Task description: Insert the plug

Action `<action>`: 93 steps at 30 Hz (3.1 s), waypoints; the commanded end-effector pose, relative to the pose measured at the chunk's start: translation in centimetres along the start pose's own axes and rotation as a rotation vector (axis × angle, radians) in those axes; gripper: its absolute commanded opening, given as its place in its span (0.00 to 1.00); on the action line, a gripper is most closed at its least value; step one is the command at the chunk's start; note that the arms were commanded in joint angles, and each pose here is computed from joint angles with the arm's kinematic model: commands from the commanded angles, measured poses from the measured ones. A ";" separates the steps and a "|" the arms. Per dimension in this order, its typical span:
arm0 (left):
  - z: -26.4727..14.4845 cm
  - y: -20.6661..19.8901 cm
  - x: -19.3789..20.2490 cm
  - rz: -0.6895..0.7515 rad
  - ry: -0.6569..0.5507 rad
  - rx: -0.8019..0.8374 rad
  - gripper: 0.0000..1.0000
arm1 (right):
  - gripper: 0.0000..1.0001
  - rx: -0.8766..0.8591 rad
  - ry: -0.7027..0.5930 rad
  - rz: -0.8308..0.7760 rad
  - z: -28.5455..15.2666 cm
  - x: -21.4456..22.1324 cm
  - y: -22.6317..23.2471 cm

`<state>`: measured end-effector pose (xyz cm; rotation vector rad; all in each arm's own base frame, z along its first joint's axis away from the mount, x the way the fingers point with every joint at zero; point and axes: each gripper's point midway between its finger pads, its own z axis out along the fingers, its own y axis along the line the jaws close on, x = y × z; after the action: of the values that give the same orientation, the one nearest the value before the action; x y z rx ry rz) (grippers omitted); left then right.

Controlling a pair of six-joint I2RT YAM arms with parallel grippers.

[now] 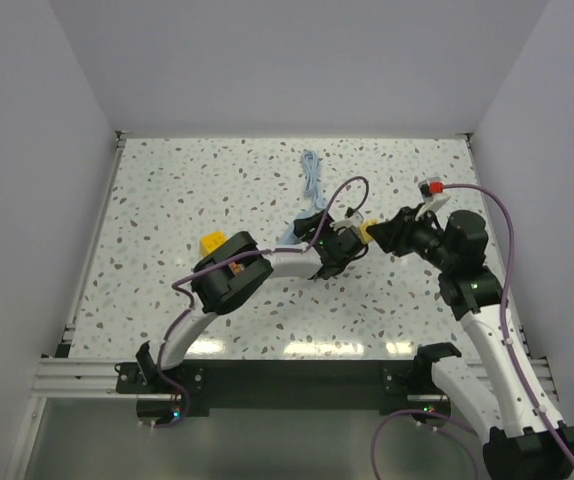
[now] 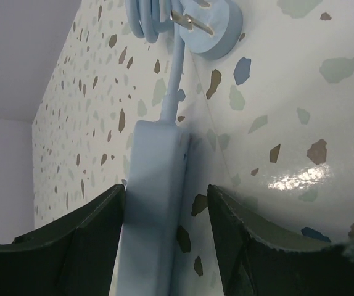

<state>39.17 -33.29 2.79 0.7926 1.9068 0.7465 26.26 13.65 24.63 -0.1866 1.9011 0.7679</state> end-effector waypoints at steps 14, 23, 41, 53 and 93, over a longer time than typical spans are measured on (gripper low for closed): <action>-5.2 -15.7 4.8 -0.214 0.037 0.692 0.66 | 0.00 -0.061 0.054 0.021 -0.2 1.2 1.3; -6.8 -16.4 4.9 -0.299 0.008 0.784 0.66 | 0.00 -0.043 0.055 0.013 -0.2 1.1 1.1; -12.0 -8.2 -6.6 -0.436 -0.377 0.889 0.71 | 0.00 0.058 -0.065 -0.042 -3.4 -3.6 1.8; -11.8 -3.9 -8.8 -0.429 -0.531 0.887 0.75 | 0.01 0.283 -0.076 -0.032 -3.6 -4.3 -2.2; -16.2 3.0 -8.6 -0.434 -0.742 0.997 0.86 | 0.99 1.293 0.057 0.610 -11.9 12.6 -26.4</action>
<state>28.18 -40.77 13.79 1.0082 1.6324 -0.7411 22.75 -10.91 5.72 1.1823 2.1986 -0.2580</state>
